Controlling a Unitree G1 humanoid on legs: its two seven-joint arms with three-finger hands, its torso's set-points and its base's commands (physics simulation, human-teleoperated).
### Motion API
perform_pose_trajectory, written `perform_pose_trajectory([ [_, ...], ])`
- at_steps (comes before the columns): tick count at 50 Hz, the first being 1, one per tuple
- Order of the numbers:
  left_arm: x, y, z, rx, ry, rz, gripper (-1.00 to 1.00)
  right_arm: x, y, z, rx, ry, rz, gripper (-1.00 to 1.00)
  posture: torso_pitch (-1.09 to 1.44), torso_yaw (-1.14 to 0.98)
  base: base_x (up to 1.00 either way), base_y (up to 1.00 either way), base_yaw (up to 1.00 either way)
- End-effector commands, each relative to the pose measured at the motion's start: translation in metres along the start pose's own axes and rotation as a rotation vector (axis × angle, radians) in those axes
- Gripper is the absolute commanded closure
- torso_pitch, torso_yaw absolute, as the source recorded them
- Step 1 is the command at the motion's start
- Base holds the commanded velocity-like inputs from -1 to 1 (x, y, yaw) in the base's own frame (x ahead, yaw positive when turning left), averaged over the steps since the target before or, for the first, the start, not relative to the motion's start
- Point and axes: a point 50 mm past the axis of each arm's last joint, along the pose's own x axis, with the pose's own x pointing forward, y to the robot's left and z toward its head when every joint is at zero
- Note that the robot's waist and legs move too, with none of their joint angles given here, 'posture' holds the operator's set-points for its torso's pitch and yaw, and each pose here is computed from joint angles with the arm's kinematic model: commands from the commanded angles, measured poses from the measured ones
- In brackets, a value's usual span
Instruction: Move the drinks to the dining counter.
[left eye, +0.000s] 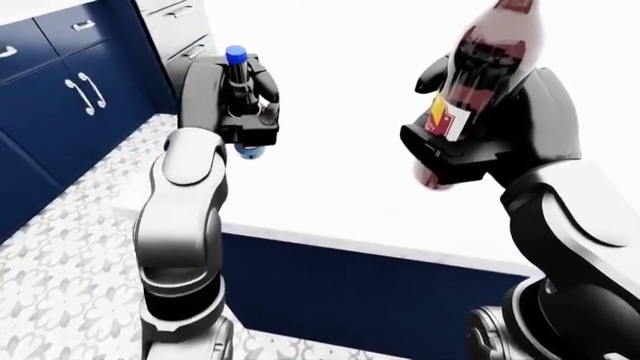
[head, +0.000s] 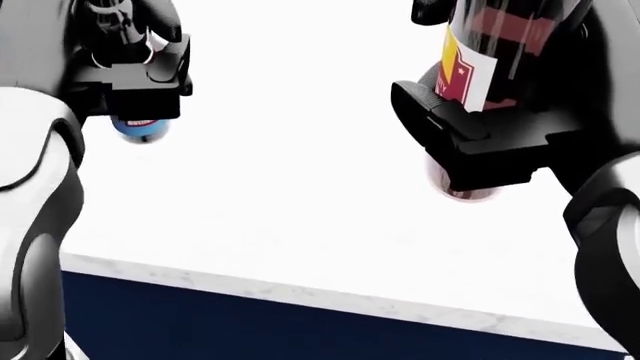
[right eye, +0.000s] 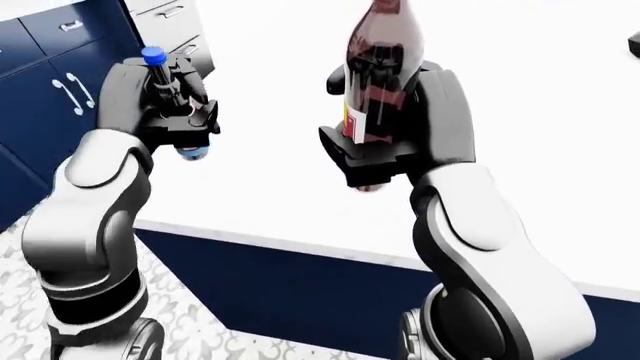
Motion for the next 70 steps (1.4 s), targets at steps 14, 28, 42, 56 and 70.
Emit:
perform_pose_trajectory([
  [14, 0.006, -0.018, 0.001, 0.003, -0.091, -0.008, 1.0, -0.003, -0.003, 0.019, 0.016, -0.131, -0.027, 1.0, 0.0, 0.0, 0.0, 0.0, 0.0],
  [28, 0.017, -0.026, -0.014, 0.01, -0.072, -0.017, 1.0, -0.002, -0.003, 0.017, 0.019, -0.129, -0.027, 1.0, 0.0, 0.0, 0.0, 0.0, 0.0],
  [42, 0.025, -0.038, -0.03, -0.013, -0.035, -0.048, 1.0, -0.002, -0.003, 0.017, 0.018, -0.129, -0.023, 1.0, 0.0, 0.0, 0.0, 0.0, 0.0],
  [56, 0.025, -0.041, -0.045, -0.002, -0.009, -0.054, 0.84, -0.003, -0.002, 0.015, 0.019, -0.128, -0.021, 1.0, 0.0, 0.0, 0.0, 0.0, 0.0],
  [70, 0.027, -0.044, -0.053, 0.006, 0.004, -0.057, 0.47, -0.002, -0.003, 0.014, 0.022, -0.127, -0.023, 1.0, 0.0, 0.0, 0.0, 0.0, 0.0],
])
